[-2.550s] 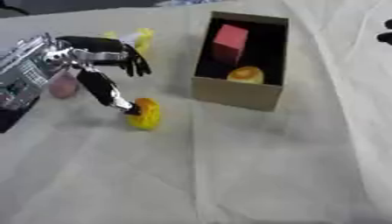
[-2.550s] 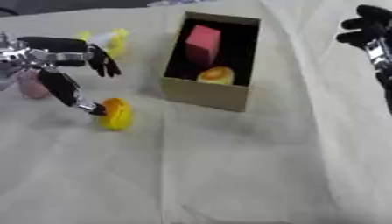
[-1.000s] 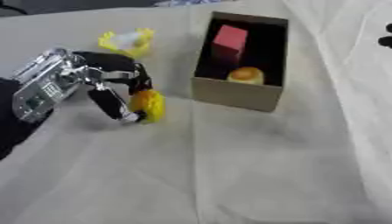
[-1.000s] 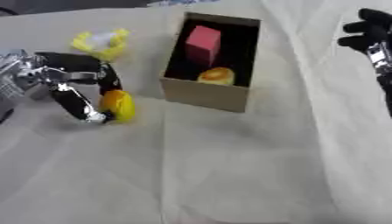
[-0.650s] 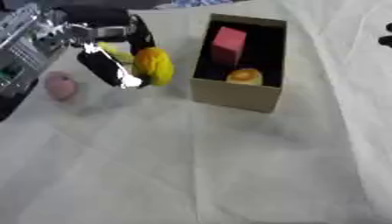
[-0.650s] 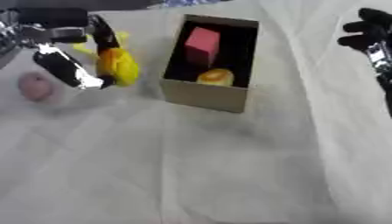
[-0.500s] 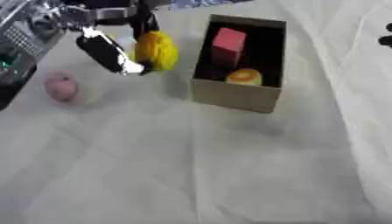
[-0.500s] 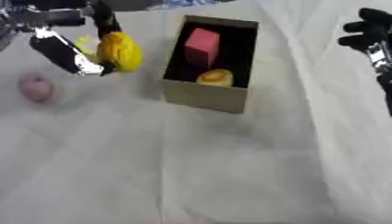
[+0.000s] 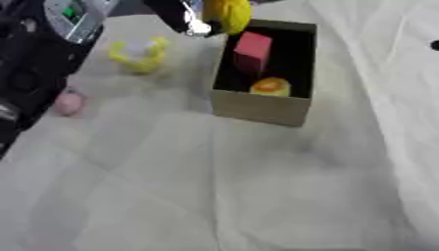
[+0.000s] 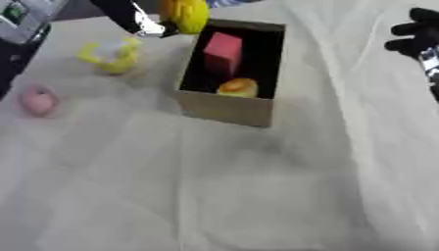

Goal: Pick up objects on the table and place them in the box.

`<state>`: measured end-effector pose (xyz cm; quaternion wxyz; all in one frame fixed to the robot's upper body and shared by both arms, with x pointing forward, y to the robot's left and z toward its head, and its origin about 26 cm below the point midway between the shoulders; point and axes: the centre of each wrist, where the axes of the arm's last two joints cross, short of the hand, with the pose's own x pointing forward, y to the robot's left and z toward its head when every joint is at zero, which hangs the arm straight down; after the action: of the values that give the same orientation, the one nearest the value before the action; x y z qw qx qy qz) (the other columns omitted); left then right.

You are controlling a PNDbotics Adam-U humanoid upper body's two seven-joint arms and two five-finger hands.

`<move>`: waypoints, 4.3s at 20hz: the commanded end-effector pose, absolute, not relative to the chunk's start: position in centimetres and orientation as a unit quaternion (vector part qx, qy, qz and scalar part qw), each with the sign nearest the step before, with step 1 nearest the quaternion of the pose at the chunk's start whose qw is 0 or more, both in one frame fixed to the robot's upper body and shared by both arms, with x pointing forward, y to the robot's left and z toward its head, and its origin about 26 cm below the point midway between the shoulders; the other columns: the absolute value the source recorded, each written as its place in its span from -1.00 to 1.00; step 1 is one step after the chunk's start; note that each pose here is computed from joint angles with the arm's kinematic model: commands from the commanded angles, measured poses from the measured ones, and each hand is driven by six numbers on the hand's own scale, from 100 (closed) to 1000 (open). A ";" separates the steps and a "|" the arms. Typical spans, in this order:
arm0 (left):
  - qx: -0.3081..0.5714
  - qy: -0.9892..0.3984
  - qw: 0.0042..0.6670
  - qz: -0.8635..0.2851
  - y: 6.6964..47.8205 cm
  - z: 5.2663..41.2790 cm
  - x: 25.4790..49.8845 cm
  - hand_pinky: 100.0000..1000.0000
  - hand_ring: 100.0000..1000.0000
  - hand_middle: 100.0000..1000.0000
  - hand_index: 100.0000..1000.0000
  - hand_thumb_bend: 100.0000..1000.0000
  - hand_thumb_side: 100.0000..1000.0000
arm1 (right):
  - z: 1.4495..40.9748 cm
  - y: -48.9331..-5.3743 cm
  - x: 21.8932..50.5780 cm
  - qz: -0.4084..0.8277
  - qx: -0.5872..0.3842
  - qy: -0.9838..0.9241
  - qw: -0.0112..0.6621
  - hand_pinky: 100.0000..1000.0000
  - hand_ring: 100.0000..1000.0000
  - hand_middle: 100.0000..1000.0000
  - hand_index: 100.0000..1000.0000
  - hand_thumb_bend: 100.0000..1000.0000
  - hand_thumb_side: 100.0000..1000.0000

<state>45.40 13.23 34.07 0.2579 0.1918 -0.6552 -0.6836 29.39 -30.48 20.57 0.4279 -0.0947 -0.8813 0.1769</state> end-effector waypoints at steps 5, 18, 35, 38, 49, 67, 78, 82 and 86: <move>0.207 -0.640 0.269 -0.689 12.9 32.9 47.5 0.54 0.34 0.32 0.63 -0.08 -0.19 | 21.8 -30.1 29.3 0.187 -0.086 -0.890 0.408 0.78 0.48 0.45 0.76 -1.00 0.35; 0.233 -0.653 0.290 -0.660 15.4 31.5 48.7 0.56 0.36 0.35 0.66 -0.09 -0.21 | 21.6 -30.1 29.3 0.182 -0.083 -0.889 0.412 0.78 0.48 0.45 0.76 -1.00 0.34; 0.368 -0.570 0.425 -0.599 34.8 32.5 46.3 0.61 0.46 0.45 0.72 0.08 -0.23 | 21.1 -31.0 28.9 0.173 -0.108 -0.885 0.419 0.78 0.47 0.44 0.76 -1.00 0.34; 0.363 -0.558 0.440 -0.603 35.5 31.7 46.3 0.61 0.46 0.45 0.74 0.13 -0.24 | 21.1 -31.0 28.9 0.173 -0.109 -0.886 0.417 0.78 0.47 0.44 0.76 -1.00 0.34; 0.322 -0.531 0.481 -0.619 37.1 29.7 46.5 0.59 0.43 0.39 0.69 0.19 -0.38 | 21.2 -31.0 28.9 0.170 -0.111 -0.887 0.415 0.78 0.47 0.44 0.76 -1.00 0.34; 0.341 -0.444 0.536 -0.632 40.7 25.9 46.2 0.56 0.41 0.34 0.61 0.21 -0.43 | 21.1 -31.1 28.9 0.167 -0.112 -0.887 0.416 0.78 0.47 0.44 0.76 -1.00 0.35; 0.367 -0.436 0.524 -0.633 40.1 24.8 46.6 0.41 0.20 0.10 0.35 -0.48 -0.72 | 21.0 -31.0 28.9 0.164 -0.112 -0.887 0.417 0.78 0.47 0.44 0.76 -1.00 0.35; 0.364 -0.434 0.517 -0.642 39.9 24.6 46.7 0.39 0.15 0.05 0.20 -0.67 -0.86 | 21.0 -31.1 28.8 0.163 -0.113 -0.887 0.418 0.78 0.47 0.44 0.76 -1.00 0.35; 0.354 -0.456 0.505 -0.642 39.3 25.8 46.5 0.39 0.13 0.03 0.16 -0.68 -1.00 | 20.9 -31.1 28.8 0.162 -0.114 -0.886 0.419 0.78 0.47 0.44 0.76 -1.00 0.35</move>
<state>46.88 38.75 23.70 0.5142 0.3393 -0.4462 -0.6492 29.13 -30.97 20.03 0.4336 -0.1062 -0.8808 0.1577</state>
